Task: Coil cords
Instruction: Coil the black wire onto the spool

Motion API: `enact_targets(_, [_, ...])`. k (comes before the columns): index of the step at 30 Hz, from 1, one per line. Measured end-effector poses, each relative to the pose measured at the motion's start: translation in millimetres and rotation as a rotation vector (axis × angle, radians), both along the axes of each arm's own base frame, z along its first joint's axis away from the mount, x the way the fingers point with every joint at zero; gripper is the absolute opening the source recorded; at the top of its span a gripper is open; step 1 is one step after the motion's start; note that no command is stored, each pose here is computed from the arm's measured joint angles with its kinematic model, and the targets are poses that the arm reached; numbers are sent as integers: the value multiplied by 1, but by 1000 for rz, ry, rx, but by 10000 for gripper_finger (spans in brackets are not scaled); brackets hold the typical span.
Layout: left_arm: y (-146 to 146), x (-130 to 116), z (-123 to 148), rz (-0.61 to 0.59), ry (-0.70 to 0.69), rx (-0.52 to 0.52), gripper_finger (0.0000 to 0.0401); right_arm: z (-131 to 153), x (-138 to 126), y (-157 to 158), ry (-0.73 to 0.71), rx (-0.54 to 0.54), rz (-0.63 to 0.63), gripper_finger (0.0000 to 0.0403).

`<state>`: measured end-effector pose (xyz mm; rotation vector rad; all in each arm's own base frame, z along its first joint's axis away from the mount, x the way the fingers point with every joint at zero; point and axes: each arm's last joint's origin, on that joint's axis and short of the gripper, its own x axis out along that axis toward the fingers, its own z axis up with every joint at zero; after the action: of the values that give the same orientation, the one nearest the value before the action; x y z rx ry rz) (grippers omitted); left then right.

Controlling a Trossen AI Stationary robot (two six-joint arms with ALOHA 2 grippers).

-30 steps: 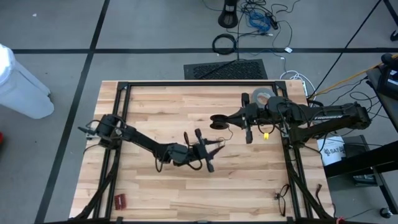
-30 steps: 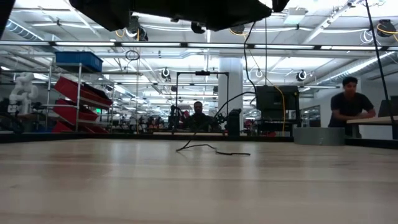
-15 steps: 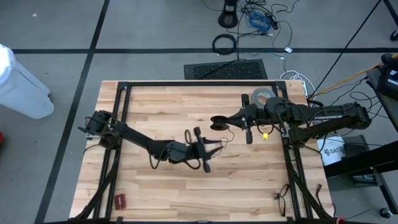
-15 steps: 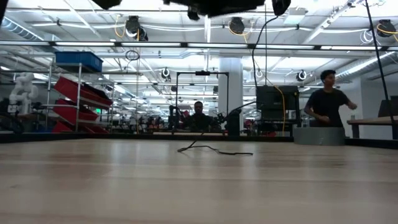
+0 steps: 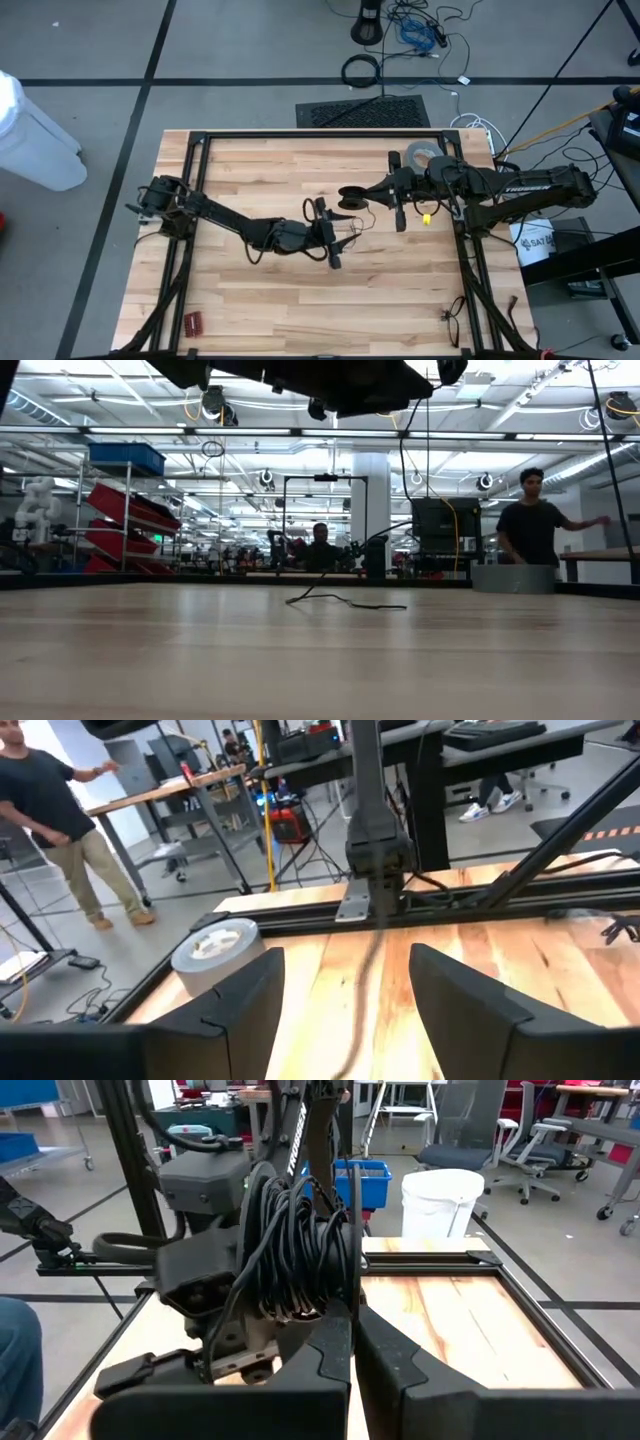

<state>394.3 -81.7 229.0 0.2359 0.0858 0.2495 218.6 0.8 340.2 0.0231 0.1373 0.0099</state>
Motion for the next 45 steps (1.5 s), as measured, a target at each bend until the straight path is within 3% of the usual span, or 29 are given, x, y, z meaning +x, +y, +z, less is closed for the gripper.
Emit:
enact_targets(6, [6, 2, -3, -31, 21, -24, 218, 0, 0, 0, 0, -1, 0, 0])
enact_targets(13, [8, 2, -5, -30, 49, -19, 177, 0, 0, 0, -1, -1, 1, 0])
enact_targets(22, [11, 2, -8, -6, 75, -11, 97, 0, 0, 0, -1, -4, 1, 0])
enact_targets(28, [12, 2, -8, 27, 74, -7, 13, 0, 0, 0, -1, -4, 1, 0])
enact_targets(45, [12, -6, -19, 233, 211, 47, 3, 1, -2, 4, 1, 28, 57, 0])
